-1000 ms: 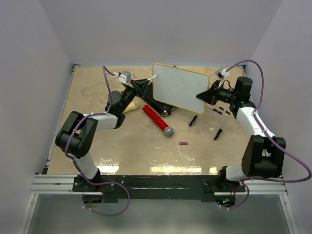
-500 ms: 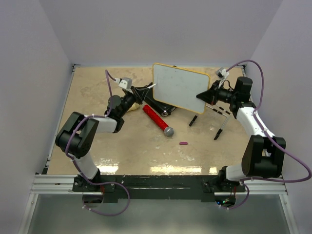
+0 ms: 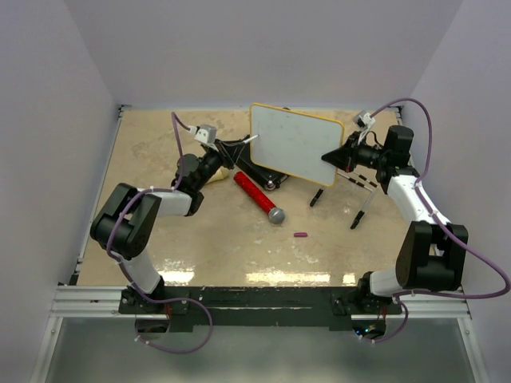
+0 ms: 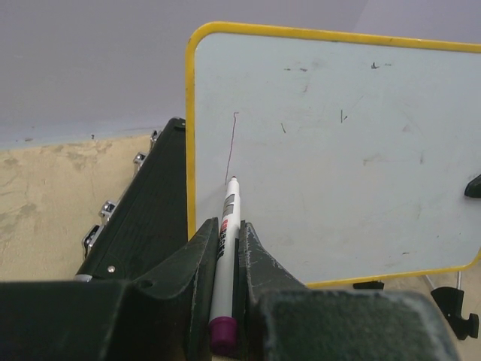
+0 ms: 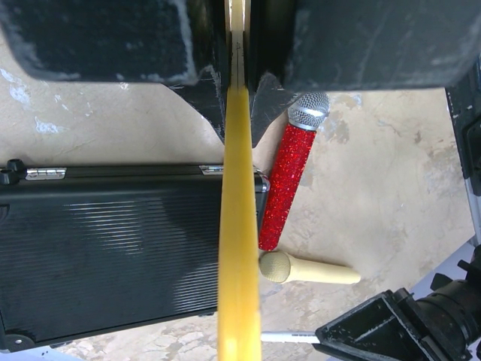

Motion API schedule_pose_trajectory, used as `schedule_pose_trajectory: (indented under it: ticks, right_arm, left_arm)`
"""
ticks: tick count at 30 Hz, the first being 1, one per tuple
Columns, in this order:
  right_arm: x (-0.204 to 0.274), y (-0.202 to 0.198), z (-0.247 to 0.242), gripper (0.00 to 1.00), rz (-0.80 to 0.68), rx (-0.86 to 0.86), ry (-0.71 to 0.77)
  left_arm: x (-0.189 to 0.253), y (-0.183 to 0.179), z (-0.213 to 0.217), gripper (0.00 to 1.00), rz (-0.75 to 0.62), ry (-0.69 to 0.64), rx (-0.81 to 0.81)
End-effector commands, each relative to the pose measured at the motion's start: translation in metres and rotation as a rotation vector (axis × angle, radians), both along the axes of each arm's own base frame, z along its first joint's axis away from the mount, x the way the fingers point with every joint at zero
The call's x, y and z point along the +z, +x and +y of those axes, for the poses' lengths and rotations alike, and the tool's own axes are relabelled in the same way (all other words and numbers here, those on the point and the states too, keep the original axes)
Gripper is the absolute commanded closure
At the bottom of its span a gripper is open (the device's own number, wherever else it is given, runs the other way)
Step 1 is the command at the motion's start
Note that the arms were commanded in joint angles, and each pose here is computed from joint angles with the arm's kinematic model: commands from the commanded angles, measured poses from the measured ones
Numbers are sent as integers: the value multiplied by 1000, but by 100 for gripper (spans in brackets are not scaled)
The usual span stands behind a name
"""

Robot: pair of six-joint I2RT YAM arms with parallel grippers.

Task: Write a sentence on the whiteboard
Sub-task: Write with the whiteboard marker without the cap on the whiteboard.

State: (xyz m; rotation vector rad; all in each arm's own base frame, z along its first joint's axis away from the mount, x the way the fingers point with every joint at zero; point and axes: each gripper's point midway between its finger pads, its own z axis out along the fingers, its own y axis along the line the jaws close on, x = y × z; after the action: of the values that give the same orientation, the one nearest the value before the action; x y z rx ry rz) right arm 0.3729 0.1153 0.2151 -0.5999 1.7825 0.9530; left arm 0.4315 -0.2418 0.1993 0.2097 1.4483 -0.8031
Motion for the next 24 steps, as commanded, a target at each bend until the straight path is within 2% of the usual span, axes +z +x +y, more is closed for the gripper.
schedule_pose_trajectory:
  ticks: [1, 24]
  right_arm:
    - [5, 6, -2, 100, -24, -5, -18]
    - [2, 6, -2, 100, -16, -2, -17]
  left_arm:
    - [62, 6, 6, 100, -154, -59, 28]
    - [76, 23, 5, 100, -178, -77, 43]
